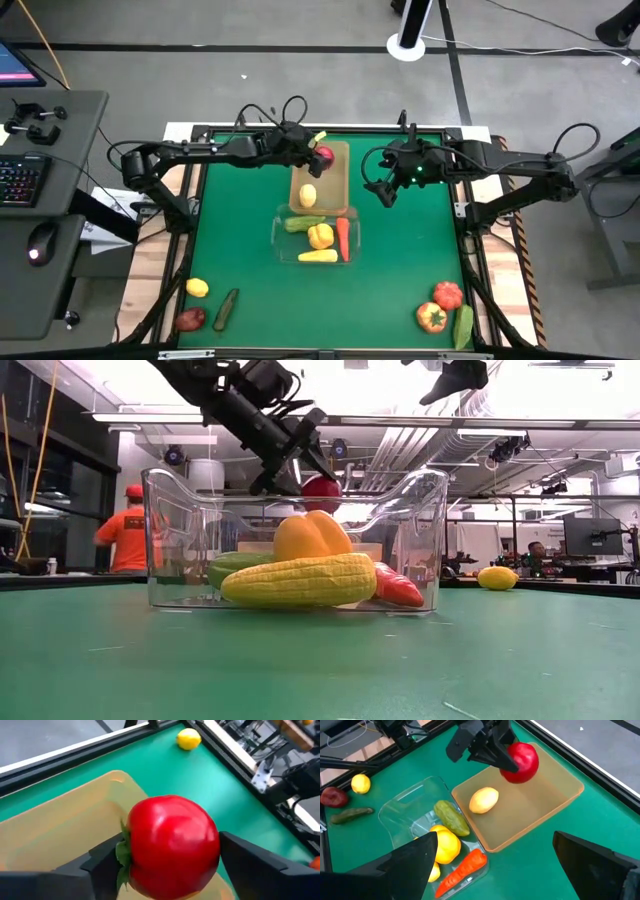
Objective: Sort produce into baskets
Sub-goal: Put the red tomato into the orange bin, then put the top yellow lemon into the orange bin
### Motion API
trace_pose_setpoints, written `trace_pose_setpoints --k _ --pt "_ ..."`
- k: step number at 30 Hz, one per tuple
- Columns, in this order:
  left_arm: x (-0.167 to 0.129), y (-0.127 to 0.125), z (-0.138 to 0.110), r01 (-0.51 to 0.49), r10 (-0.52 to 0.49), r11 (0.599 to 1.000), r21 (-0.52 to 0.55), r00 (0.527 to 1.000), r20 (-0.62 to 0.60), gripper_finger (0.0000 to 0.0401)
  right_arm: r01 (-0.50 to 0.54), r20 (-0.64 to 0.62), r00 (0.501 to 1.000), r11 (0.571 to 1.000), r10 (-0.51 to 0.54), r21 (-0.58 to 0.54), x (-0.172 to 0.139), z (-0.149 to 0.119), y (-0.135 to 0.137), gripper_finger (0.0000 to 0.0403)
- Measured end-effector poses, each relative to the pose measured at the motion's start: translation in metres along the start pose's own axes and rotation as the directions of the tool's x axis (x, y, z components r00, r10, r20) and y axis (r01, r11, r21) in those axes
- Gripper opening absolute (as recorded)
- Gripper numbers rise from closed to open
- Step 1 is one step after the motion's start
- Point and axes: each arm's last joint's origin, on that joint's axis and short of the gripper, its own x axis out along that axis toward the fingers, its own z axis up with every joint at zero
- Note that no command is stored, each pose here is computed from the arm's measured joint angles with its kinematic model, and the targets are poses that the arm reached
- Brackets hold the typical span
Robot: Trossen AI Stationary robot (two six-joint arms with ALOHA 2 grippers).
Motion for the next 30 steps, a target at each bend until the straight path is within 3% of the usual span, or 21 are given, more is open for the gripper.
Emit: trace_pose_setpoints --k 8,15,18,21,25,30 --pt "-0.001 0.015 0.009 0.094 -0.095 0.995 -0.015 0.994 -0.046 0.0381 0.04 0.016 0.999 0.999 -0.04 0.01 0.0 0.001 -0.002 0.0387" --pt "-0.033 0.014 0.015 0.148 -0.15 0.989 -0.02 0.984 -0.102 0.0388 0.082 -0.013 0.997 0.995 -0.081 0.049 0.0 -0.003 -0.005 0.0387" --pt "-0.057 0.004 0.016 0.165 -0.16 0.985 0.044 0.983 -0.085 0.0388 0.178 -0.031 0.984 0.978 -0.175 0.107 0.003 -0.007 -0.008 0.0387" --pt "-0.082 -0.007 0.018 0.127 -0.126 0.988 0.09 0.992 -0.019 0.0388 0.352 -0.112 0.936 0.91 -0.334 0.219 0.01 -0.014 -0.02 0.0387" --pt "-0.114 -0.014 0.022 0.048 -0.059 0.994 0.096 0.993 0.106 0.0388 0.522 -0.297 0.83 0.845 -0.472 0.114 0.032 -0.016 -0.048 0.0387" --pt "-0.139 -0.016 0.026 0.034 -0.042 0.998 0.044 0.98 0.193 0.0388 0.592 -0.41 0.742 0.806 -0.53 0.029 0.065 -0.001 -0.097 0.0387"
